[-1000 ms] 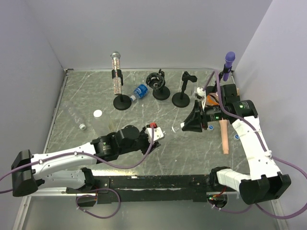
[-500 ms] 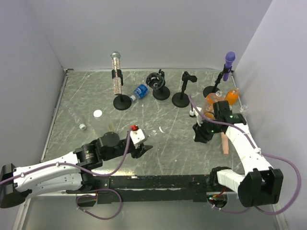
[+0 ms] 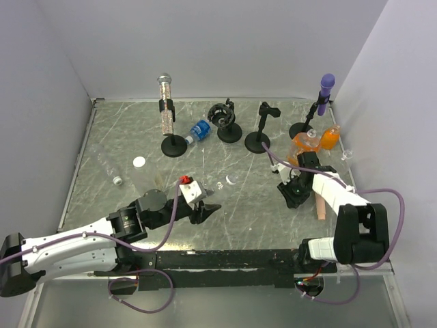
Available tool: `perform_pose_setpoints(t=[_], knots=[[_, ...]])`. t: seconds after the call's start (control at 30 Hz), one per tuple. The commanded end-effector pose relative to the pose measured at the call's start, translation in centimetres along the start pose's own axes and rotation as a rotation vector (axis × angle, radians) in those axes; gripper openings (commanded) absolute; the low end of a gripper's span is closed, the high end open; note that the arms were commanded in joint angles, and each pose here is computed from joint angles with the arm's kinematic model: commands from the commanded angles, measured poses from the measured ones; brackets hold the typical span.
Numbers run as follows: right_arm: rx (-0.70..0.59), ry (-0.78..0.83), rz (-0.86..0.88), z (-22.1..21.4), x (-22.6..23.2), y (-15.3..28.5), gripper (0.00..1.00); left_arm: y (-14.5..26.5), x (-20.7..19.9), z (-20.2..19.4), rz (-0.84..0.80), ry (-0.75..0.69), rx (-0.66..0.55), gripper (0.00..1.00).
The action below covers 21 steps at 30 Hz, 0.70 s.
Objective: Unscrew the bottle caps
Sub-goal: Pass from the left arm to the right
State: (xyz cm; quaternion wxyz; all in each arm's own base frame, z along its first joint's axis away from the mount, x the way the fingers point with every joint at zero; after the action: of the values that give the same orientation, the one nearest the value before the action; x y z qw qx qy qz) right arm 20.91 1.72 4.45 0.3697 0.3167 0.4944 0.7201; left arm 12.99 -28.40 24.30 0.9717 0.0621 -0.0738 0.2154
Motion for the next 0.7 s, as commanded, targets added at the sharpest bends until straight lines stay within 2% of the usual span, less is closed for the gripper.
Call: perform_pose_setpoints(t=[0.0,0.13,0.3,0.43,0.5,0.6,0.67], knots=[[-0.005,-0.039,-0.065,0.4,-1.8,-0.6,0.45,-0.3,0.1,1.5,0.001,0.022,-0.068,0.23],[-0.016,-0.028,-0.031,0.5,-1.2,0.1,0.62,-0.5,-0.4,1.2,-0.020,0.031,-0.067,0.23],[-0.196,0.086,0.066,4.2,1.3,5.6,0.75,-0.9,-1.1,0.8,-0.062,0.035,-0.056,0.23],[-0.411,0.347,0.320,6.3,7.2,11.7,0.86,-1.5,-2.0,0.9,-0.120,0.032,-0.057,0.24],[-0.549,0.487,0.451,6.7,10.5,14.4,0.99,-1.9,-2.4,0.8,-0.149,0.032,-0.060,0.23],[-0.730,0.670,0.650,6.5,14.9,17.0,0.99,-2.5,-3.1,0.7,-0.189,0.031,-0.059,0.23],[-0.712,0.705,0.777,6.6,17.2,17.7,0.99,-3.0,-3.4,0.7,-0.208,0.033,-0.052,0.23]])
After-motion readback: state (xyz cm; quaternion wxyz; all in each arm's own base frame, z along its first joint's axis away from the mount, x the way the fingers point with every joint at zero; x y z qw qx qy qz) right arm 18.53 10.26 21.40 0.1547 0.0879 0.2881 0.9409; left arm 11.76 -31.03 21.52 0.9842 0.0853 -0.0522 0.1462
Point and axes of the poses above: each gripper's point midway between its finger pads, its own y axis back along the fingers, its own x axis along the line the jaws close on, z = x × y, the point moved 2 cm from there along y, back along the fingers, and after that the axes turned 11 degrees about -y, right-handed, at the moved point
